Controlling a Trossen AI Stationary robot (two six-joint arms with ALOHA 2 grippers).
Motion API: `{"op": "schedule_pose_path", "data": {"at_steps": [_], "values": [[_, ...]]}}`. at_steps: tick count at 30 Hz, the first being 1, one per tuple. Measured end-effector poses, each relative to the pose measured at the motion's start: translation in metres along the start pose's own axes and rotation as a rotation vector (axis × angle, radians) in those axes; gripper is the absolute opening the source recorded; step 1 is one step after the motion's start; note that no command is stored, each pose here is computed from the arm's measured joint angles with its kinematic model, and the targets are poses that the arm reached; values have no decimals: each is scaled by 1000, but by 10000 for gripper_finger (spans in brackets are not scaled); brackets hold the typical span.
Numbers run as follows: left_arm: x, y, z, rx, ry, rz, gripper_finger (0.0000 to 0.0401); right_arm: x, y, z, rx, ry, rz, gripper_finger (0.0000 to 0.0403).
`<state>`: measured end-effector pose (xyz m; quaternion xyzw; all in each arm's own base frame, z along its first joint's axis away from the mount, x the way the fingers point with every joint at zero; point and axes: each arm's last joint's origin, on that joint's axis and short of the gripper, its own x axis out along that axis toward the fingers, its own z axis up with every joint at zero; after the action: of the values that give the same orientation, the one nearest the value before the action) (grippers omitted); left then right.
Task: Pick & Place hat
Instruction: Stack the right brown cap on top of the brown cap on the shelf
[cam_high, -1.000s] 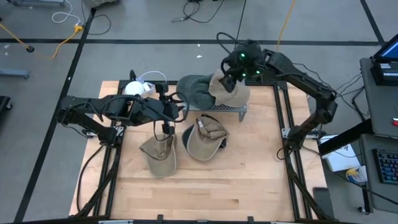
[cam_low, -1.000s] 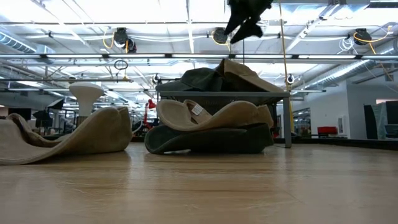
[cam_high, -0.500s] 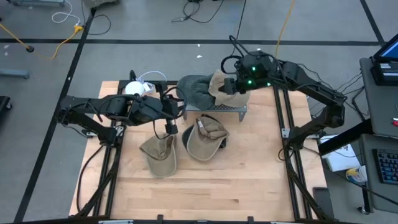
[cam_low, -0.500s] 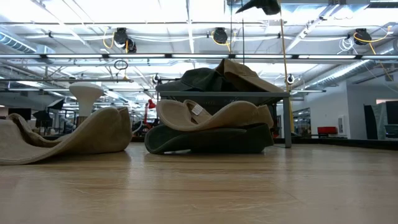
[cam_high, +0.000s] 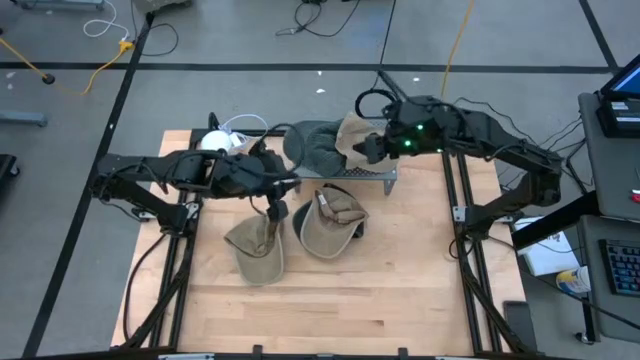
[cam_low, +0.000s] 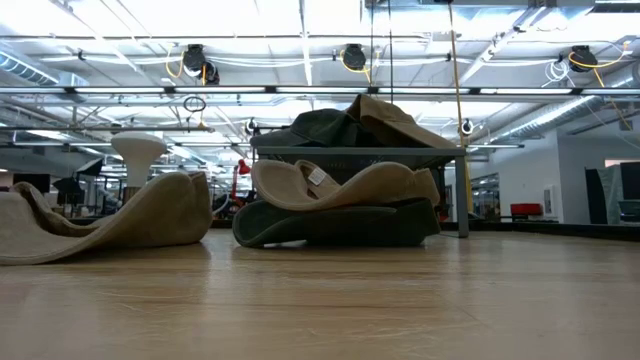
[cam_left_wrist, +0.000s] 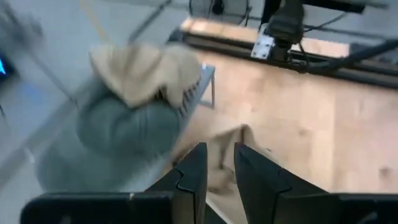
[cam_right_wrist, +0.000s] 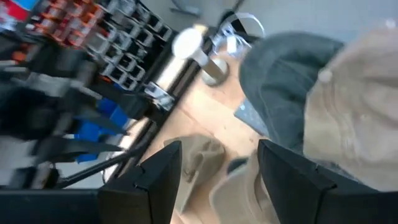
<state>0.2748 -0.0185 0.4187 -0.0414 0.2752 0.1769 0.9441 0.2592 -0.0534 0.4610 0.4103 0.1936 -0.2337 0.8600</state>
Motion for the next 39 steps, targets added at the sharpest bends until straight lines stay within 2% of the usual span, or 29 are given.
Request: {"op": "schedule_pose_path", "data": {"at_steps": [7,10,12,15,21,28,31,35,39], "values": [[5,16,-11,-409,170,13,85,-27,4,6,-89,-90,98,206],[12,20,-14,-536,217,9,86,-36,7,9,-137,-136,139,206],[16,20,-16,-581,254,-22,86,-42,7,10,-168,-155,153,206],[29,18,-17,-623,294,-51,86,-50,7,12,-215,-184,172,206],[57,12,-39,-670,469,-25,86,-56,7,11,-289,-197,175,204],[94,-1,-70,-688,617,-8,89,-66,5,11,-300,-214,188,205],[113,-6,-82,-701,653,-26,113,-69,5,12,-299,-225,197,203],[134,-9,-96,-727,671,-24,168,-73,5,12,-305,-231,201,202],[150,-11,-107,-713,701,29,211,-74,5,11,-306,-230,208,201]]}}
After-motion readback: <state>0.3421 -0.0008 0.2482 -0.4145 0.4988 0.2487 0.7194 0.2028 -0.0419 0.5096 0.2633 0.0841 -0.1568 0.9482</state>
